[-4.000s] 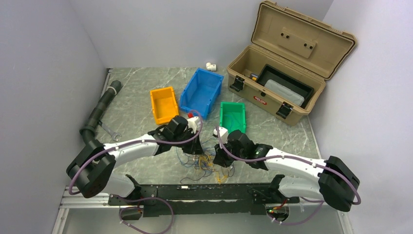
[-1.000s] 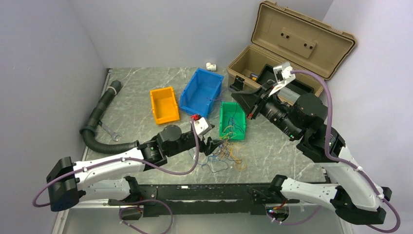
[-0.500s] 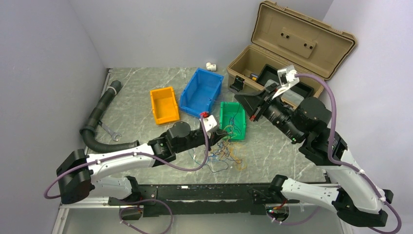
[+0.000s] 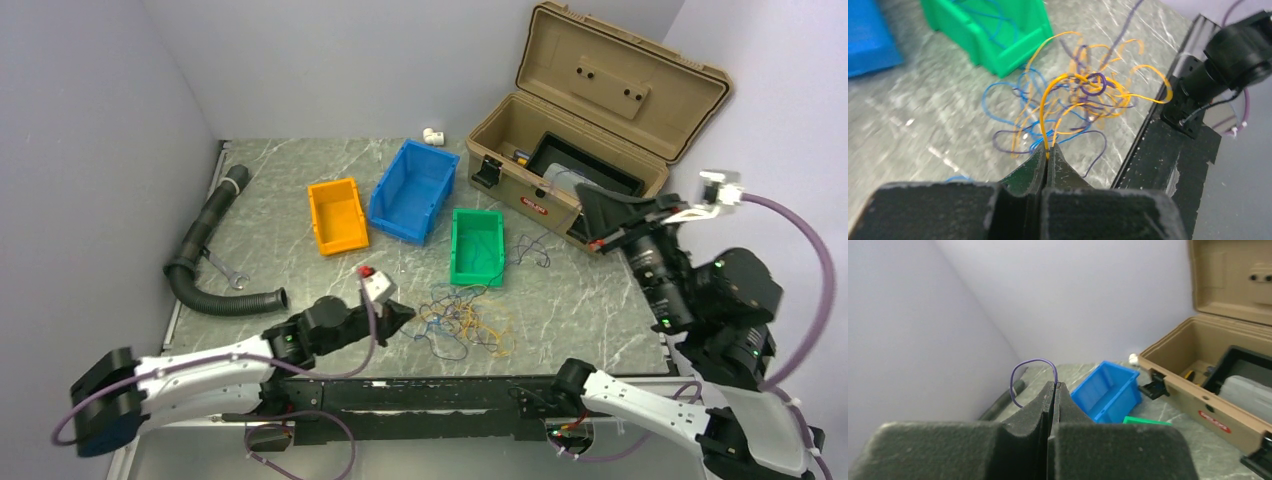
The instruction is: Untangle the cables
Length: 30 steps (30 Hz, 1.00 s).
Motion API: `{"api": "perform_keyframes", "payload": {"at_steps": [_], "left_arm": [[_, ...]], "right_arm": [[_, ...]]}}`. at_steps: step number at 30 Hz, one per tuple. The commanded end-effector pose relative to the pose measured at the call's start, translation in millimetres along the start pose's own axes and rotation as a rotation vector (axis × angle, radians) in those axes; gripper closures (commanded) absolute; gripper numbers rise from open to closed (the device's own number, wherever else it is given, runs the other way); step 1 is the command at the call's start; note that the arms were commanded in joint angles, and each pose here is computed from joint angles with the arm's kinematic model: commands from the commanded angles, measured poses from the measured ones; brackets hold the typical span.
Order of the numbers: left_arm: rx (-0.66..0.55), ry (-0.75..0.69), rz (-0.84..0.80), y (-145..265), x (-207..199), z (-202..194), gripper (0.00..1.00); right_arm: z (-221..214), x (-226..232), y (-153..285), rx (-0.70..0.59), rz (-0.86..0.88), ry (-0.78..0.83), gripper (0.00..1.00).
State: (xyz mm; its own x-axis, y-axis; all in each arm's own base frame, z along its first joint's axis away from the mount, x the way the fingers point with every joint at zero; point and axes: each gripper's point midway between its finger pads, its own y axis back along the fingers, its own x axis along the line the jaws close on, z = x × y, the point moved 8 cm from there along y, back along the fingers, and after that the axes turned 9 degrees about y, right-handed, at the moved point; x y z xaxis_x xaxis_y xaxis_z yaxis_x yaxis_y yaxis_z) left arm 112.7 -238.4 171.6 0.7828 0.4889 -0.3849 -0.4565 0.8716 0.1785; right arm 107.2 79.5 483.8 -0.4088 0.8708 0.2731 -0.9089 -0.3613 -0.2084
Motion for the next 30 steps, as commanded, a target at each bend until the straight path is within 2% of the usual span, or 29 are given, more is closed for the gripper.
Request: {"api": "perform_keyframes", "payload": {"at_steps": [1, 5, 9, 15, 20, 26, 30], "left_arm": [[-0.098, 0.134, 0.212, 37.3, 20.1, -2.6, 1.00], [-0.117, 0.181, 0.405, 66.6, 36.5, -0.9, 1.00], [-0.148, 0.291, 0.748, 101.0, 58.3, 1.2, 1.00], [-0.192, 0.313, 0.920, 123.3, 65.0, 13.0, 1.00], [-0.252, 0.274, 1.120, 155.5, 72.3, 33.5, 1.00], [-0.269, 0.151, 0.896, 140.8, 58.0, 60.9, 1.00], [-0.216, 0.158, 0.906, 135.4, 56.7, 59.0, 1.00]], "right_arm": [[12.1, -25.4, 14.9, -0.074, -0.166, -0.003, 1.00], [9.0, -36.8, 23.0, -0.098, -0.230, -0.018, 1.00], [9.0, -49.0, 32.1, -0.116, -0.318, -0.056, 1.00], [8.5, -68.1, 50.0, -0.156, -0.426, -0.104, 1.00], [5.1, -77.0, 58.8, -0.124, -0.481, -0.081, 1.00], [-32.5, -61.8, 43.9, 0.048, -0.361, 0.030, 1.00], [-68.1, -46.3, 30.5, 0.194, -0.249, 0.088, 1.00]]}}
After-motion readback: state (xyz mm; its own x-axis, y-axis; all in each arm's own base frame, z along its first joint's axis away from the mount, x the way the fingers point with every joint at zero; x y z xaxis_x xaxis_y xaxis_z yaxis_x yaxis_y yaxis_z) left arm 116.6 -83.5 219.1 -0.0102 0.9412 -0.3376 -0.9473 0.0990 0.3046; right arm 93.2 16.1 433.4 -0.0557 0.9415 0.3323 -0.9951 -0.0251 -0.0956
